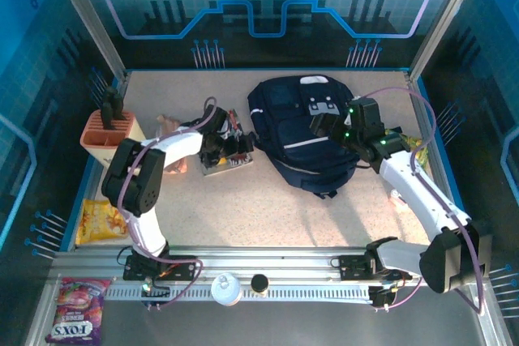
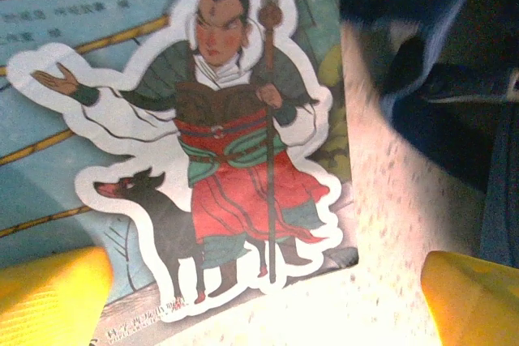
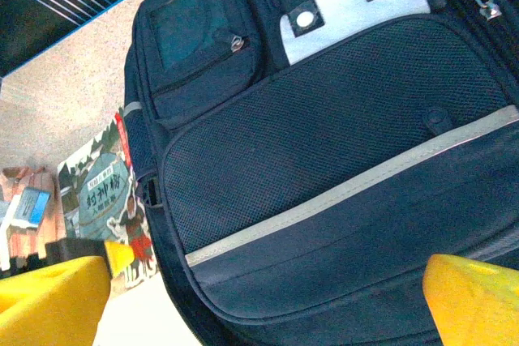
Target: Pack the student bag
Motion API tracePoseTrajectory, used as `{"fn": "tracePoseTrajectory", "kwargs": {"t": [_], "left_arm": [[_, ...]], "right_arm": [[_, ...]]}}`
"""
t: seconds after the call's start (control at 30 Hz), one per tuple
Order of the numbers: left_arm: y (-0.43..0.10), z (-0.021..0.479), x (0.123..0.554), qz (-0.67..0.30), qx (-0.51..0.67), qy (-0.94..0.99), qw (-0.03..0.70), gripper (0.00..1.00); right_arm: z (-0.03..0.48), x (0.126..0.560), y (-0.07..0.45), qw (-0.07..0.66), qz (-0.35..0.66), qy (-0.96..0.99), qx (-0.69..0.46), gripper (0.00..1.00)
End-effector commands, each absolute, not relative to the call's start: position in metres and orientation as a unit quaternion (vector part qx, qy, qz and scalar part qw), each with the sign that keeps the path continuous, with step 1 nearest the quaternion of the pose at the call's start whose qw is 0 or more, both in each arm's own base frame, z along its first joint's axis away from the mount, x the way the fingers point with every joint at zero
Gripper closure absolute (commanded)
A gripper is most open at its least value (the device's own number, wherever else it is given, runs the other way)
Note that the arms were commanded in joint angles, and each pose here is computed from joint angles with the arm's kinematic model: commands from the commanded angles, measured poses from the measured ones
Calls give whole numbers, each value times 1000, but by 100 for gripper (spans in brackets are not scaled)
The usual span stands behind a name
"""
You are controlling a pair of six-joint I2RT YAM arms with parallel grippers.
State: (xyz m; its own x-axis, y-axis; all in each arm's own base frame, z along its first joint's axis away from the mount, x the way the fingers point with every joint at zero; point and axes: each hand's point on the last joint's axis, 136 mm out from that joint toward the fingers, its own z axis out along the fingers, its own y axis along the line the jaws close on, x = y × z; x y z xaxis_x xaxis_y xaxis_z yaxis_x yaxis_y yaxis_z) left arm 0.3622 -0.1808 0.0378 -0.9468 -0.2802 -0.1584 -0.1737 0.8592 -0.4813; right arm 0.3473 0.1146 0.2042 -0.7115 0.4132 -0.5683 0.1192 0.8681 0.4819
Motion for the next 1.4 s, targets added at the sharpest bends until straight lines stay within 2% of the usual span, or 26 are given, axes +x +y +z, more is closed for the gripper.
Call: {"fn": "tracePoseTrajectory", "kwargs": {"t": [0.0,0.13,0.23,0.5,0.63,0.8,0.97,1.13,1.23,1.37], "left_arm": [[-186,24,306,-248,-144,957,33,1],[-188,25,268,-229,-137,964,14,1],[-189,38,260,-233,-141,962,24,1],[-156,114,315,-259,-172,938,157,1],[-121,114,322,-218,-203,938,177,3],[-89,95,317,-192,-233,936,180,5],[-82,75,311,-190,-236,939,162,14],[-80,54,308,-176,-230,948,136,30],[-77,46,307,-161,-228,952,127,34],[-73,36,304,-143,-219,958,115,42]], "right_arm": [[220,356,132,362,231,894,127,0],[217,361,146,357,233,898,111,0],[214,364,162,352,228,904,88,0],[198,357,249,300,230,925,-38,12],[176,343,301,255,237,933,-91,20],[138,331,342,199,239,944,-113,30],[98,326,362,147,227,956,-118,45],[69,334,362,129,189,966,-119,61],[54,336,361,117,170,971,-121,67],[41,339,358,111,150,975,-121,69]]}}
